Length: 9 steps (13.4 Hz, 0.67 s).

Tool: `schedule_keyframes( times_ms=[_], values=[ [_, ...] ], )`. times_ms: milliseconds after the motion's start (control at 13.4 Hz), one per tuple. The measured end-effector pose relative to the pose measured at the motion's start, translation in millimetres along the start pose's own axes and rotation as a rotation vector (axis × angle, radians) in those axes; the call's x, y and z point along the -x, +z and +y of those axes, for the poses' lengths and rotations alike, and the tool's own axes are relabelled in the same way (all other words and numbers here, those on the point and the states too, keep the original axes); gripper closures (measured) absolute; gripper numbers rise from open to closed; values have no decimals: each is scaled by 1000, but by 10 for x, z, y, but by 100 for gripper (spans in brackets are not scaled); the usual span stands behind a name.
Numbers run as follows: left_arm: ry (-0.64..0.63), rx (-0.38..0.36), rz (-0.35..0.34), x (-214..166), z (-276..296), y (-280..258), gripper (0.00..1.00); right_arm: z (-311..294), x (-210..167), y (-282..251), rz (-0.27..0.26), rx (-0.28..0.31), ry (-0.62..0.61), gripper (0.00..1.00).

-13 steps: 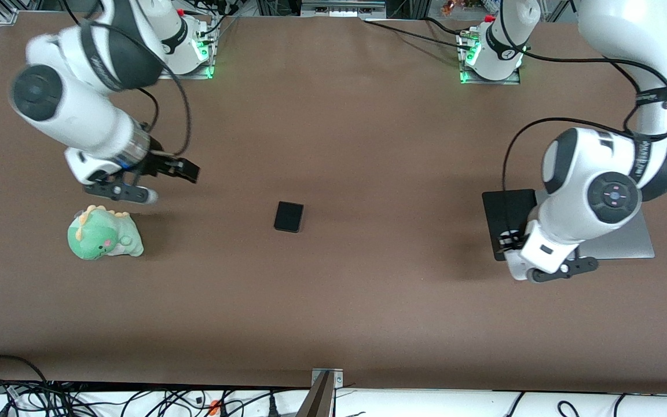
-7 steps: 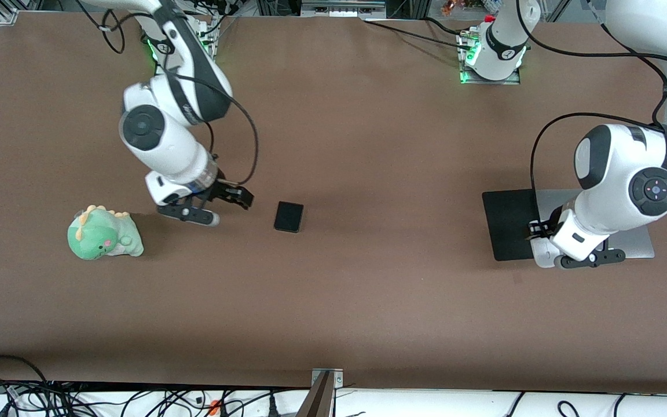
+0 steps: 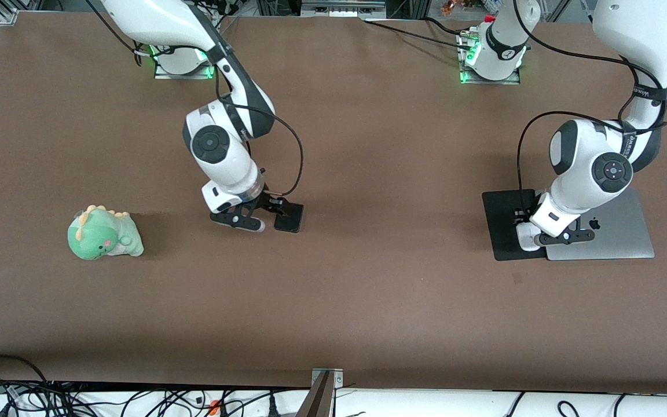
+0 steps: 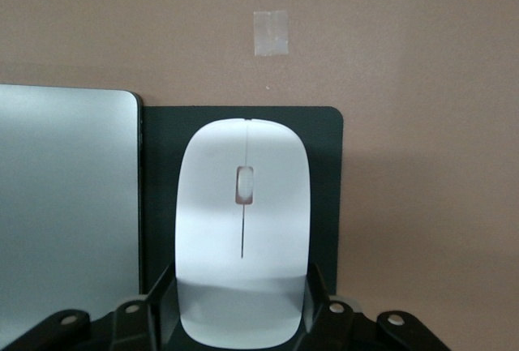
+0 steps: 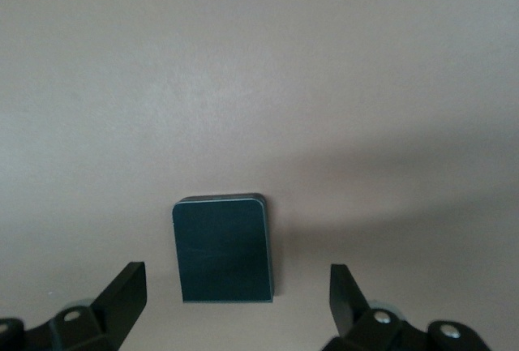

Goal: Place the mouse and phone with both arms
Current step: 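Lower the mouse onto the pad while the right gripper reaches the phone, then grasp the black phone with the right gripper while the left gripper releases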

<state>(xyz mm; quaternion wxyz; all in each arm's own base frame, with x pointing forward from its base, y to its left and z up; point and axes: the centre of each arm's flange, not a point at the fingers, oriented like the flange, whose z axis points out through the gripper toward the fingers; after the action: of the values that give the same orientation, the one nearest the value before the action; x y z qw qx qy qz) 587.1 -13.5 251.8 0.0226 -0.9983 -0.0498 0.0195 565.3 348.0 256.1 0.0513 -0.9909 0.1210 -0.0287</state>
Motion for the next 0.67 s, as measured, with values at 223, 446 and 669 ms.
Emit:
schedule_keyframes(
  times_ms=[223,446,669],
  values=[
    [4,0,16,-10,3,200,37,-91,151,265,40,62,-6,0],
    [-7,6,33,-42,-52,493,37,-162,252,434,52,65,-4,0],
    [-22,9,39,-57,-137,708,37,-223,316,525,59,53,-4,0]
  ],
)
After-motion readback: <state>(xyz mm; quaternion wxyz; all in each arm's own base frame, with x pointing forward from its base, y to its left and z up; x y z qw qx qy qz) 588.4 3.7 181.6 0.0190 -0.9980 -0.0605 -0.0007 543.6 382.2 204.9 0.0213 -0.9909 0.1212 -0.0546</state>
